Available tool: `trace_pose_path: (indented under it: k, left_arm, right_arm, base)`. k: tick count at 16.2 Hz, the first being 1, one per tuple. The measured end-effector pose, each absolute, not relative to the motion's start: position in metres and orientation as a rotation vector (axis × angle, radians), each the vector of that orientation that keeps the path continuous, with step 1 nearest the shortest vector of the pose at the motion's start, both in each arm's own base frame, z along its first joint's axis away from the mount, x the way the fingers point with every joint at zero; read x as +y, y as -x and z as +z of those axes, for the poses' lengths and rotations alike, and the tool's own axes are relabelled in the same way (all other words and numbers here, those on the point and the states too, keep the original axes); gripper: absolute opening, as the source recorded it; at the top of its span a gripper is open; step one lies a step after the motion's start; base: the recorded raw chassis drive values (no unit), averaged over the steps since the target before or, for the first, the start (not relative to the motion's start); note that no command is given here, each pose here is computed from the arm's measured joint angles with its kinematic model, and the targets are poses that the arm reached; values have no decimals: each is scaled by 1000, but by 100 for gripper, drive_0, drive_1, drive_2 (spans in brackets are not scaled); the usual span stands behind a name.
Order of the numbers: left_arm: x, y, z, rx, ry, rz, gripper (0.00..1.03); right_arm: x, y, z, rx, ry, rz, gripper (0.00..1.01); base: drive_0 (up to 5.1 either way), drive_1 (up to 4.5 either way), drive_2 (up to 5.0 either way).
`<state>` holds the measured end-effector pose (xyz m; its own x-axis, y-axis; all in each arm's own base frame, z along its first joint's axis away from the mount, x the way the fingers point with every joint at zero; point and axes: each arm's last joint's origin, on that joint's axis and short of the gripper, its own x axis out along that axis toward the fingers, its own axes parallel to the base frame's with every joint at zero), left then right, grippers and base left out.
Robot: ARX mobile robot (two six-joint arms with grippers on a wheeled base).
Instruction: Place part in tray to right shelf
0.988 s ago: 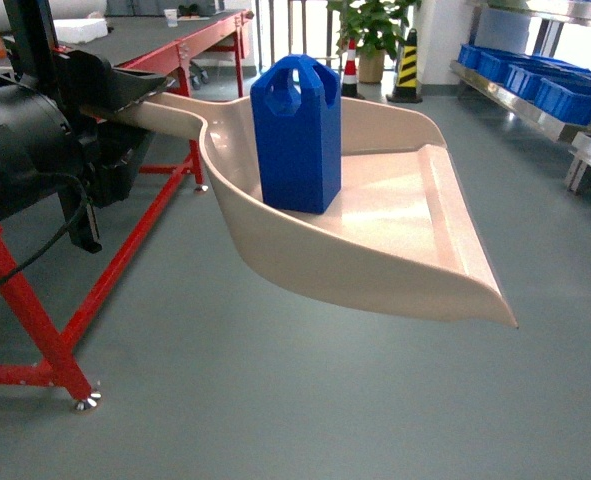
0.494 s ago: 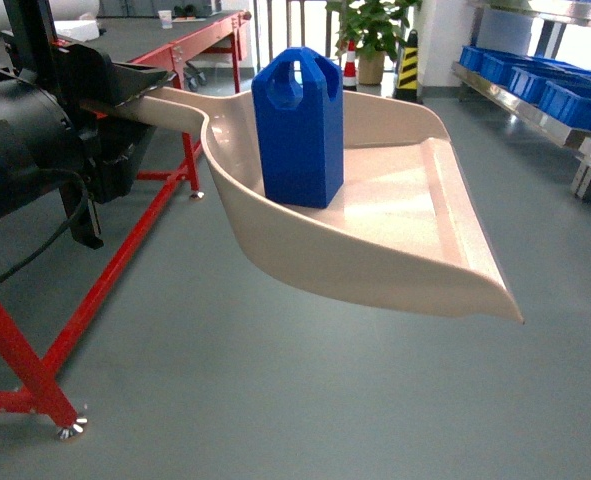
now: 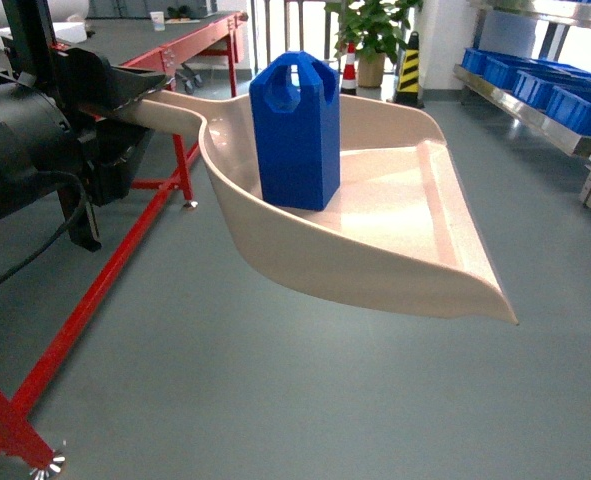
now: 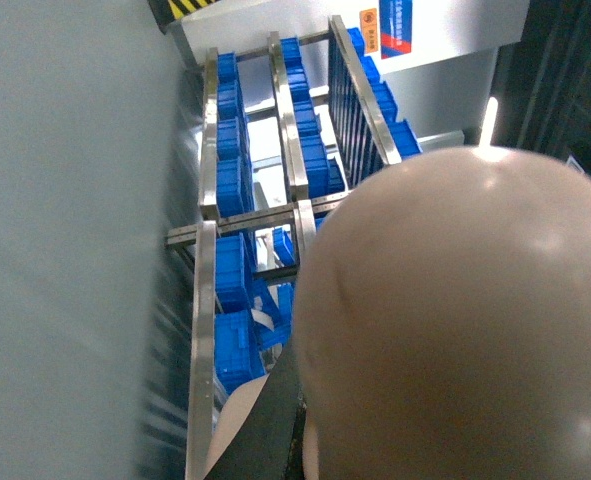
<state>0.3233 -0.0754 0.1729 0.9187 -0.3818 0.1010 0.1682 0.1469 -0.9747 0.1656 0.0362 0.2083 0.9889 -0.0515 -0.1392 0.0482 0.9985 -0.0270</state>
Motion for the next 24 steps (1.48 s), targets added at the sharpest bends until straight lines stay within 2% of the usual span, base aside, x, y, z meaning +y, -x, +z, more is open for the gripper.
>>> trace_pose_path:
  k: [24]
  left_arm:
    - [-75,-323,172,190,1369,-393,16]
  right_arm:
    - [36,-166,209,139,23,-50,98]
  base:
    - [-2,416,-420]
